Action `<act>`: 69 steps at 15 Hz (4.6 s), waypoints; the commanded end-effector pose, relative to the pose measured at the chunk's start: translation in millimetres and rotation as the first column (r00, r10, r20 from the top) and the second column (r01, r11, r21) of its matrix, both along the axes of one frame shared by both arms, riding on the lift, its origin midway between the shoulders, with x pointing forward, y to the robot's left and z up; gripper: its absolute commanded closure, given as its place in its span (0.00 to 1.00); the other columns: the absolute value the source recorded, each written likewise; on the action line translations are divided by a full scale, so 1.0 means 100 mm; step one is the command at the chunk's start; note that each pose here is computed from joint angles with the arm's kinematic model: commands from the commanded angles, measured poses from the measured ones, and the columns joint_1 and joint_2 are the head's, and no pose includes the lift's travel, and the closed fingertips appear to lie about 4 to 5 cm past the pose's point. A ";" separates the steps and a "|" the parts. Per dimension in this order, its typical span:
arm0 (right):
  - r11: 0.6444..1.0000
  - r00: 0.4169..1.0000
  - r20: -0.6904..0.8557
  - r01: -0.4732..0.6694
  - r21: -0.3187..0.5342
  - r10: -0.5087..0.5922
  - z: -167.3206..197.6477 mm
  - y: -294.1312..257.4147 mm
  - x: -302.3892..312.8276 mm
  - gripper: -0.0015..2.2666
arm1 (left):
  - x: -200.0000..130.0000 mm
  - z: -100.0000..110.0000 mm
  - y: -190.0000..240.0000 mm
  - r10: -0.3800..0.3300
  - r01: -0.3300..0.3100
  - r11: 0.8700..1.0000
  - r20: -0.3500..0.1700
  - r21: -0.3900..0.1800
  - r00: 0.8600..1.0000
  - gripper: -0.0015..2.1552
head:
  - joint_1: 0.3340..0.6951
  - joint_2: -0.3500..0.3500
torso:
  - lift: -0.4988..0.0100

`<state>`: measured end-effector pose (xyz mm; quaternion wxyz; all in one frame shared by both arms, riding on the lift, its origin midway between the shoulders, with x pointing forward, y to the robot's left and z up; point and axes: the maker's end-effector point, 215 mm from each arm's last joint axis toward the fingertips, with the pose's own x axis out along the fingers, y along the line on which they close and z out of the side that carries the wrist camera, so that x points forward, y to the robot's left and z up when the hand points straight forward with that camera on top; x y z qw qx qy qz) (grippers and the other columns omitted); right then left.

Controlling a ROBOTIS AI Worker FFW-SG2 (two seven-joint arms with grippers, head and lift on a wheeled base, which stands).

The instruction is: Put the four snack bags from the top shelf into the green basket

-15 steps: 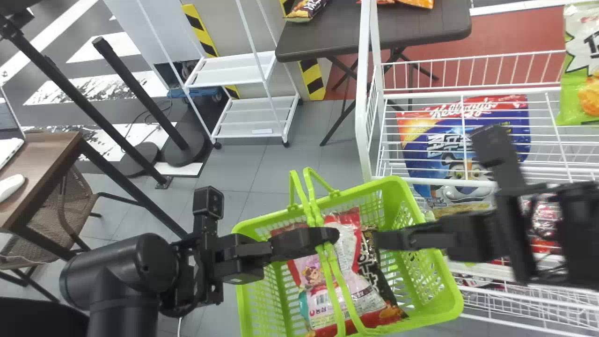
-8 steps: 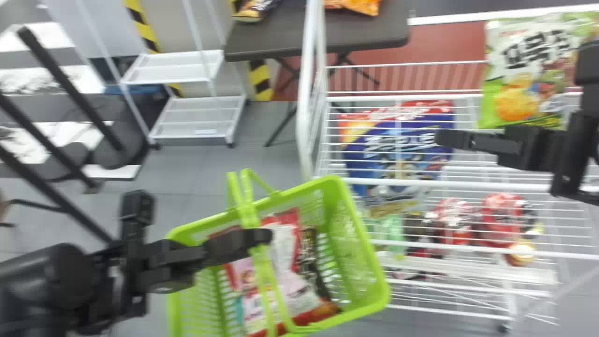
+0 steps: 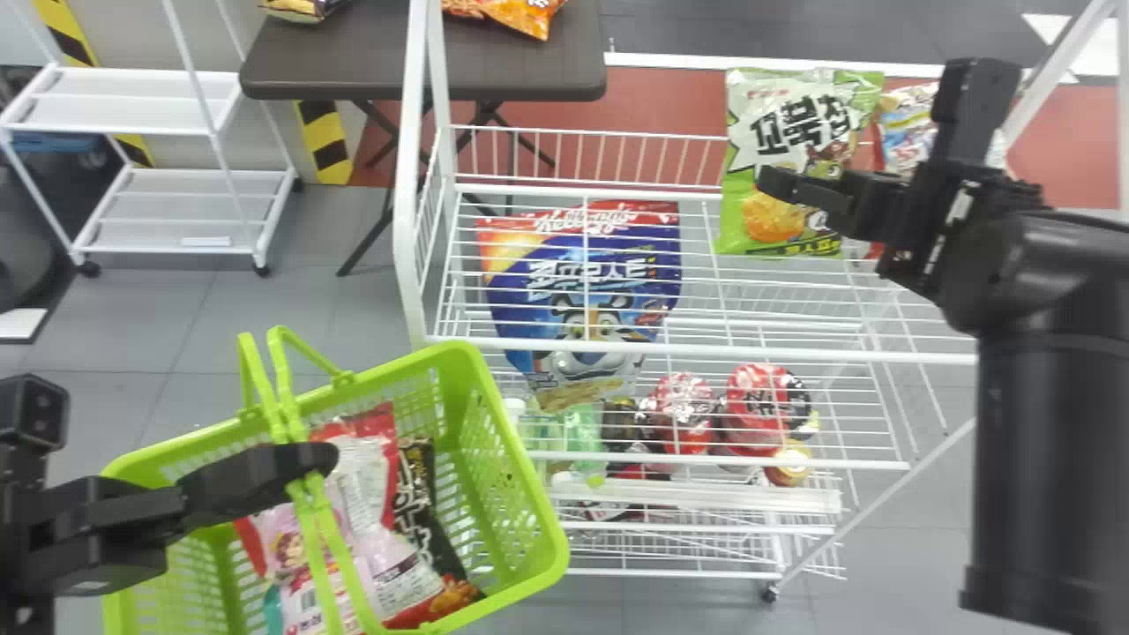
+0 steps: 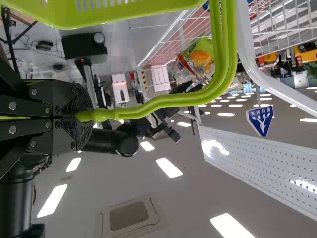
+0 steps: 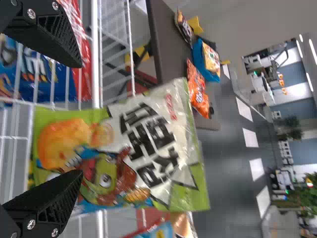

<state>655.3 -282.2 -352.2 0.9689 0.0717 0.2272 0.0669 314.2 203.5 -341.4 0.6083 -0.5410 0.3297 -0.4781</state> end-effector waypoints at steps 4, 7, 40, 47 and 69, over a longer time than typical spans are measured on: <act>0.994 1.000 -0.004 0.007 -0.111 -0.007 -0.30 0.04 0.49 0.05 | -0.02 -0.01 0.03 0.007 -0.007 1.000 -0.009 -0.014 1.000 1.00 | 1.00 0.37 | 0.98; 0.996 1.000 -0.014 -0.001 -0.090 0.000 -0.38 0.08 0.47 0.59 | -0.03 -0.03 0.10 0.024 -0.024 1.000 -0.017 -0.014 1.000 1.00 | 1.00 0.39 | 0.98; 0.720 0.620 -0.368 -0.615 0.322 0.693 -0.40 3.46 -3.08 0.99 | 0.07 0.01 0.03 0.004 -0.004 1.000 -0.007 -0.027 1.000 1.00 | 1.00 1.00 | 0.98; 0.738 0.613 -0.411 -0.581 0.344 0.675 -0.63 3.36 -3.03 0.00 | 0.11 0.01 0.02 0.004 -0.004 0.999 -0.009 -0.038 1.000 1.00 | 1.00 1.00 | 0.98; 0.890 0.953 0.040 0.294 -0.348 -0.299 -0.06 -1.57 -0.18 0.03 | 0.11 -0.08 0.13 0.030 -0.033 0.998 -0.049 -0.057 0.998 1.00 | 1.00 0.18 | 0.98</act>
